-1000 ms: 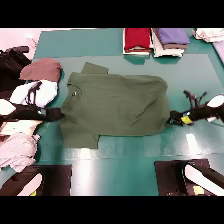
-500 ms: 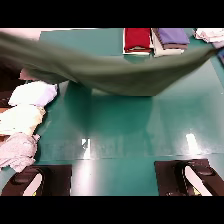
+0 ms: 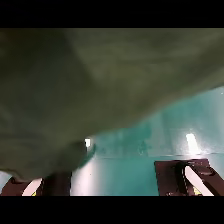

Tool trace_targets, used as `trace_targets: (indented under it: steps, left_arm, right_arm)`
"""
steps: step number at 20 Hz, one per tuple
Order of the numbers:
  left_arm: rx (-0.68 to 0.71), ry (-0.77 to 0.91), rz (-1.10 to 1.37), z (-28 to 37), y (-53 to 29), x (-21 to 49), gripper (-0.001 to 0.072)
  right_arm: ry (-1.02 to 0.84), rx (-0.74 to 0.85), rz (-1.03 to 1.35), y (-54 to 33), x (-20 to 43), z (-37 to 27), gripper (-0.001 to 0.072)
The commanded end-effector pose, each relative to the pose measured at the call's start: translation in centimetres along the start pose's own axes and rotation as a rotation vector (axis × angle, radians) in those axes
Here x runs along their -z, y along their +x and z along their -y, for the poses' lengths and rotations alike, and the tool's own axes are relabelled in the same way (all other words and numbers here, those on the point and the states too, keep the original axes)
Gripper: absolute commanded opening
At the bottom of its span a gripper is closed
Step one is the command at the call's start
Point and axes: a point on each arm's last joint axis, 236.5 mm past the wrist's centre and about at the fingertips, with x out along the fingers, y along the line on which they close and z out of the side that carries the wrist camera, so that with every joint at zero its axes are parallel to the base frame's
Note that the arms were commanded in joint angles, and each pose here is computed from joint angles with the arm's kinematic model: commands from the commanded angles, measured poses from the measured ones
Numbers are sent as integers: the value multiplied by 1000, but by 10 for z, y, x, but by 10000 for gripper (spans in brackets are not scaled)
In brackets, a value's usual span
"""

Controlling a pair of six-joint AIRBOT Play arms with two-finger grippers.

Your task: Fold the shirts.

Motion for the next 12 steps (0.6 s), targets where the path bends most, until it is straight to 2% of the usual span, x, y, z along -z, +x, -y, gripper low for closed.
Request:
trace_targets:
  steps: [1, 4, 8, 12]
  left_arm:
    - [-32, -69, -344, -31, 72, 98, 20]
    - [-21, -161, -650, -56, 144, 214, 20]
    - [-68, -262, -979, -96, 198, 376, 20]
    - [-52, -298, -1066, -120, 248, 483, 20]
  right_arm:
    - [30, -19, -246, 50, 51, 10, 14]
    - [98, -50, -527, 125, 138, 21, 14]
    - [202, -76, -856, 207, 282, 27, 14]
    - [279, -77, -1011, 267, 388, 30, 14]
